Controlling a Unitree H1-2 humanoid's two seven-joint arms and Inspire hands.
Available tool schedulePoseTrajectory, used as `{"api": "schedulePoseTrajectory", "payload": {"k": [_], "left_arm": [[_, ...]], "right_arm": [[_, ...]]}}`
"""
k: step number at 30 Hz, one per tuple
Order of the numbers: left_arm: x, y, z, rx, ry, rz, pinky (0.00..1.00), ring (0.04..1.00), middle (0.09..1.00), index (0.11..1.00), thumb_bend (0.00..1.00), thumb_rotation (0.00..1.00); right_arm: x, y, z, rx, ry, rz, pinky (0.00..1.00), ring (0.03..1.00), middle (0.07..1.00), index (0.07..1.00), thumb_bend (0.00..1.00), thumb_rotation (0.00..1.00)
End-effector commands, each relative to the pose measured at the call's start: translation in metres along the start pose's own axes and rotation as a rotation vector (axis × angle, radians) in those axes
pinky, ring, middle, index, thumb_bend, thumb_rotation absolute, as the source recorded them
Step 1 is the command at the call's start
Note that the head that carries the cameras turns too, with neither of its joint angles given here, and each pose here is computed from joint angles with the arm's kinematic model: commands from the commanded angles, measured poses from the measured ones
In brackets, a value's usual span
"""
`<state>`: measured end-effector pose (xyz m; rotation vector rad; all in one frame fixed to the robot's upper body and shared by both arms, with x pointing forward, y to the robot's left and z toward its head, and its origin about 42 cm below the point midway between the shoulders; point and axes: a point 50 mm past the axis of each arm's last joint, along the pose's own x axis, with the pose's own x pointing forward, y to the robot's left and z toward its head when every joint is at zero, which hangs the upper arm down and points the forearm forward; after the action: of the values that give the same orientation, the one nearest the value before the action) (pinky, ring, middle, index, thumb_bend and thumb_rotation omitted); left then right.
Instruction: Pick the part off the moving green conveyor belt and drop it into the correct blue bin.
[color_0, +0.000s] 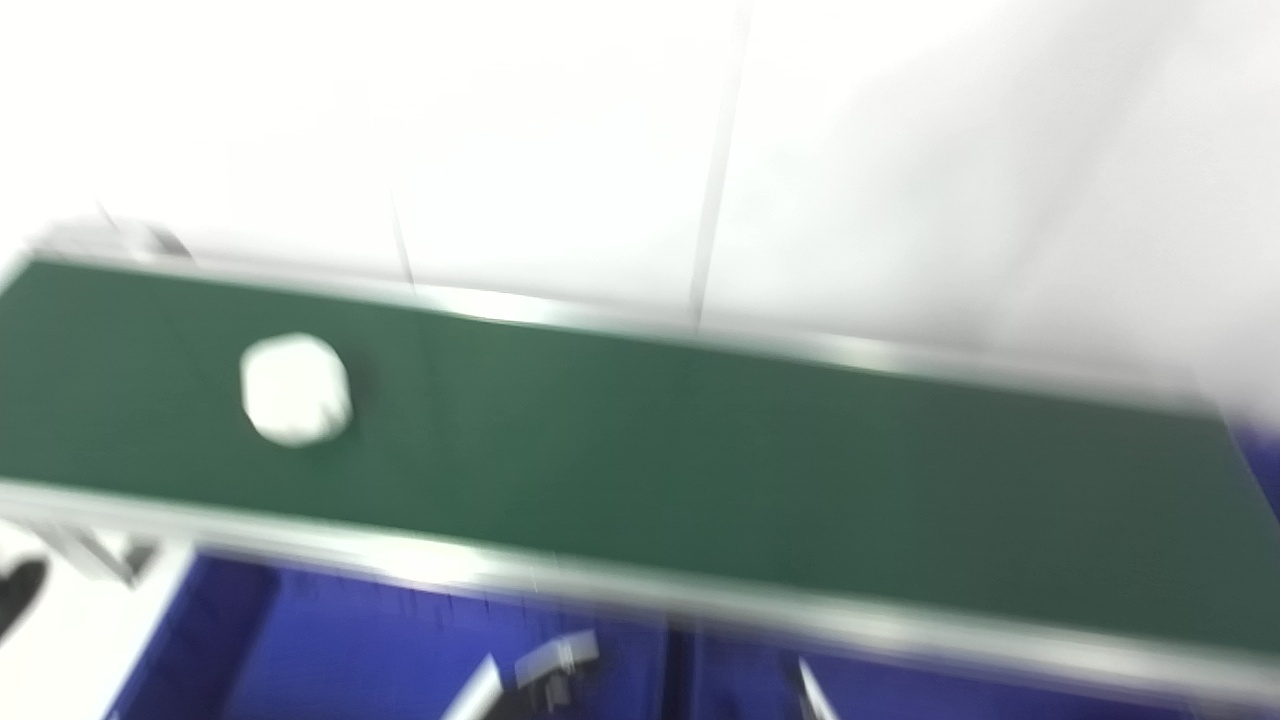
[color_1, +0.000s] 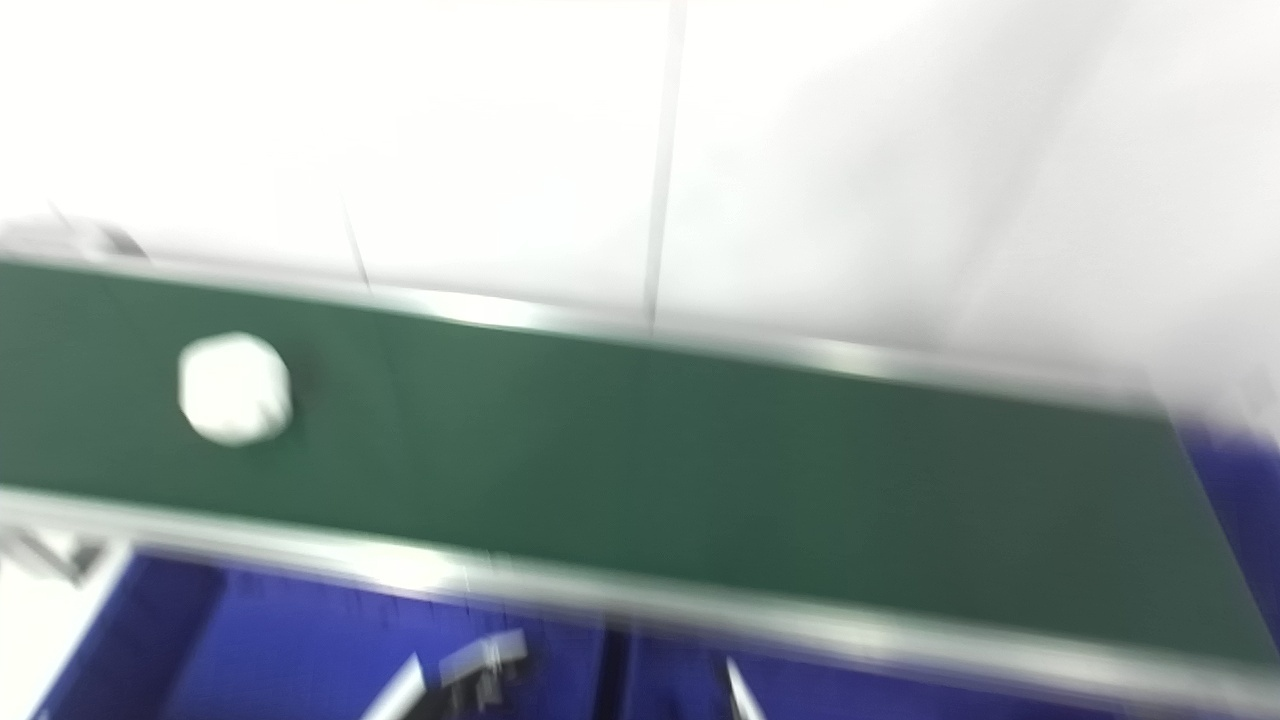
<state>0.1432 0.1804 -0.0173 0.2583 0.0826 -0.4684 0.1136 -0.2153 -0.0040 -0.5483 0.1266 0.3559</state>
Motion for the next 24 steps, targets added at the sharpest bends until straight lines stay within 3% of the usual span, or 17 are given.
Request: {"api": "schedulePoseTrajectory", "payload": {"k": [1, 18, 24], "left_arm": [[0.006, 0.003, 0.005, 0.028, -0.037, 0.016, 0.69, 0.814, 0.867, 0.817, 0.89, 0.36], [0.014, 0.005, 0.0, 0.14, -0.072, 0.043, 0.72, 0.788, 0.834, 0.798, 0.88, 0.39], [0.009, 0.013, 0.03, 0.217, -0.231, 0.059, 0.66, 0.755, 0.821, 0.804, 0.85, 0.39]], "right_arm": [[0.003, -0.005, 0.006, 0.018, -0.074, -0.044, 0.74, 0.906, 0.979, 1.0, 0.94, 0.66], [0.017, -0.003, -0.003, 0.011, -0.089, -0.063, 0.77, 0.909, 0.961, 1.0, 0.92, 0.67], [0.022, -0.003, -0.005, 0.026, -0.091, -0.057, 0.72, 0.892, 0.963, 1.0, 0.94, 0.67]]}}
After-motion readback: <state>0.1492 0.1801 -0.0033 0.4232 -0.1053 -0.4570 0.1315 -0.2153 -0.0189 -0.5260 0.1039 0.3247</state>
